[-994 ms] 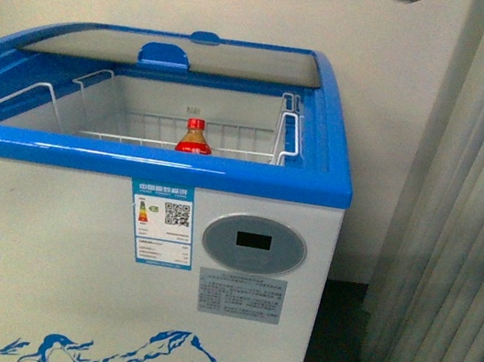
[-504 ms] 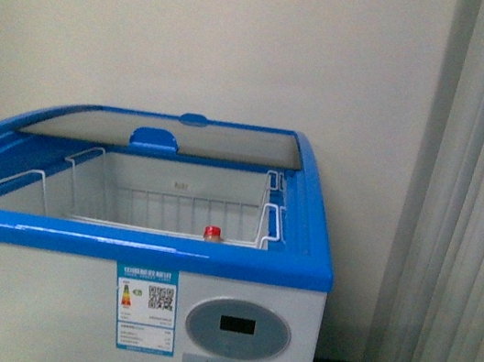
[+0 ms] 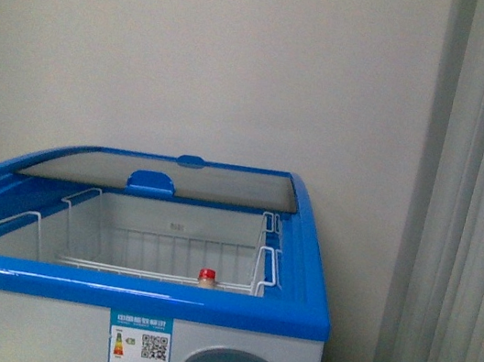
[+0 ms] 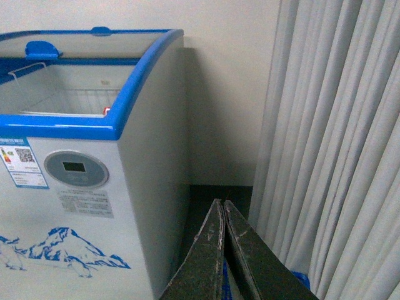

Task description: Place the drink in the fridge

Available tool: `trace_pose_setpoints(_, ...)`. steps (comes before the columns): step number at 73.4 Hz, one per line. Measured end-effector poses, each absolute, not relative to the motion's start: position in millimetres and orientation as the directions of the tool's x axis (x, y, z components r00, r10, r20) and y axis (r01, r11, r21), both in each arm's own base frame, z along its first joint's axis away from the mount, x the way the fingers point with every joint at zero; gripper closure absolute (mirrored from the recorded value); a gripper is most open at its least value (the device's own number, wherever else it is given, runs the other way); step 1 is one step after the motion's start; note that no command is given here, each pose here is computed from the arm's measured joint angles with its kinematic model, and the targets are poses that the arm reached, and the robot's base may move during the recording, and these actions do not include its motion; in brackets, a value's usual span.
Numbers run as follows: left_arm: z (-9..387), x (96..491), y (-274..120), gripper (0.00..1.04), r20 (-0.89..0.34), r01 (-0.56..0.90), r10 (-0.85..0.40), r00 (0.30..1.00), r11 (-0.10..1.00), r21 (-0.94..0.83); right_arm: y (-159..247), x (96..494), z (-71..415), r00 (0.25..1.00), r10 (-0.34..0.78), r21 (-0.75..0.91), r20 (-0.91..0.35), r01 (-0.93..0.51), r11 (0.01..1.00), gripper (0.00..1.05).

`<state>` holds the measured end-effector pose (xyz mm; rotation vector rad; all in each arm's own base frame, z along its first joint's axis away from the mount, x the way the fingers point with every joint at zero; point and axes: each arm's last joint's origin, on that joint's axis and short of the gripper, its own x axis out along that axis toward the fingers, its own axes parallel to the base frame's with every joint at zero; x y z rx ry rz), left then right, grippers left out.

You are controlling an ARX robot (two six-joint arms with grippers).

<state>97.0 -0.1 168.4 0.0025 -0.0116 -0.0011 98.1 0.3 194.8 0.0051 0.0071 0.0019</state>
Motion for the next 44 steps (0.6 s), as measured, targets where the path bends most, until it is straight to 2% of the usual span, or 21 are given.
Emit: trace_pose_setpoints(44, 168, 97, 0, 1.02, 0.012, 0.001, -0.001, 1.000, 1.000, 0.002, 0, 97, 168, 1.000, 0.003, 0.006, 0.000, -0.003, 1.000, 1.02)
